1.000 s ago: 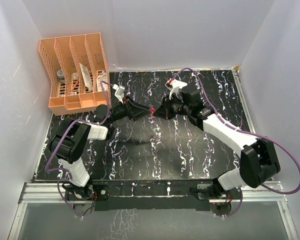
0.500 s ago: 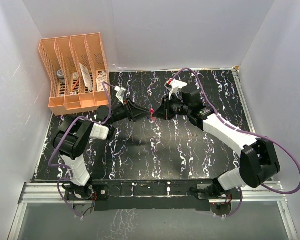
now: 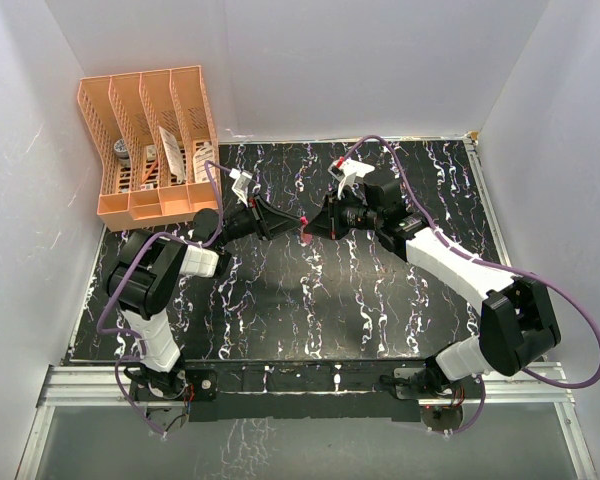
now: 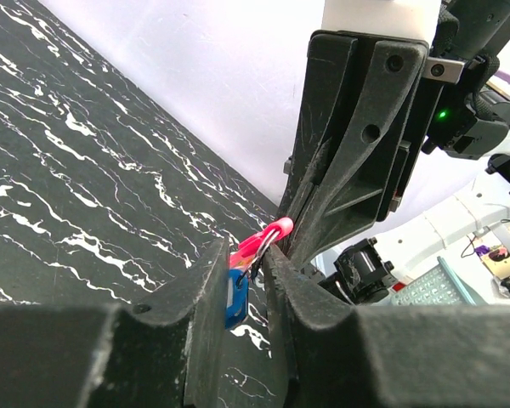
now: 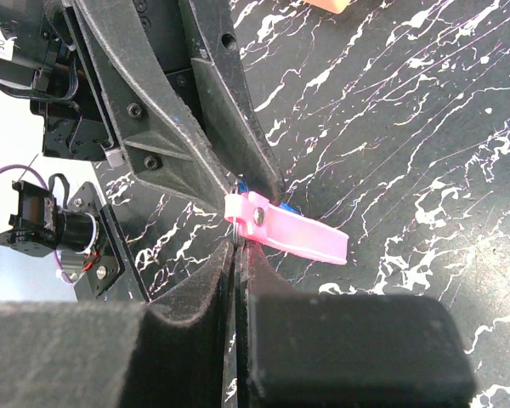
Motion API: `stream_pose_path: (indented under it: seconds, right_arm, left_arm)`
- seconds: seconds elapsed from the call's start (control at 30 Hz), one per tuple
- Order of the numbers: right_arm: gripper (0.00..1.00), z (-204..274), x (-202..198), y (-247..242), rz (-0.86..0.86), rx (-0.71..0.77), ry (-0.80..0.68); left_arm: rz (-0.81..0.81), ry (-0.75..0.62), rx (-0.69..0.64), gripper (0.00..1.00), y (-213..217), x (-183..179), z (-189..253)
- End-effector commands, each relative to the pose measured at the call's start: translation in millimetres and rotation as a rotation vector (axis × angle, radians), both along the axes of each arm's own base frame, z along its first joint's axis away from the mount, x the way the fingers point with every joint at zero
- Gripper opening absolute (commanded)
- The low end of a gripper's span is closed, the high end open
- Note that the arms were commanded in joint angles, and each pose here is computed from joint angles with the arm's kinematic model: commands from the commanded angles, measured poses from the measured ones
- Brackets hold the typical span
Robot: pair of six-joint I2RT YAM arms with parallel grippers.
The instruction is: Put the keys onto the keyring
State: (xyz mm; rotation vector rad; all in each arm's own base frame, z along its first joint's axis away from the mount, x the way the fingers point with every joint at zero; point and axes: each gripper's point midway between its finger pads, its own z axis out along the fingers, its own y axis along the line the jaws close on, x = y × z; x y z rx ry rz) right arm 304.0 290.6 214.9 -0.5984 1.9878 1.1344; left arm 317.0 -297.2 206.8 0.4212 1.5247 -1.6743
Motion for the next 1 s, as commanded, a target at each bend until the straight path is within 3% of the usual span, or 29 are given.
stream_pose_path:
  seconds: [0.0,0.33,0.6,0.8,0.97]
  right_arm:
    - [0.0,32.7,2.2,5.1,0.016,0.065,-0.091]
    - [0.0,25.5,9.4,9.1,-0.001,0.069,-0.052]
    - [0.0,21.8,17.2,9.8,-0.044,0.079,-0.01]
    - [0.2,29.8,19.1,8.3,-0.074,0.114,-0.015]
    - [0.26,36.5,21.5,3.5,-0.111,0.121,-0.041]
  left_arm:
    - [-0.008,-0.235,-0.081,0.19,4.5,-9.0,43.4]
    - [-0.01,-0.243,-0.083,0.0,5.3,-12.2,46.6]
    - [0.015,-0.199,-0.108,0.0,8.0,-10.6,50.6]
    - [0.064,-0.104,-0.144,0.0,12.4,-5.6,49.6]
    - [0.131,-0.03,-0.159,0.0,18.4,0.2,44.7]
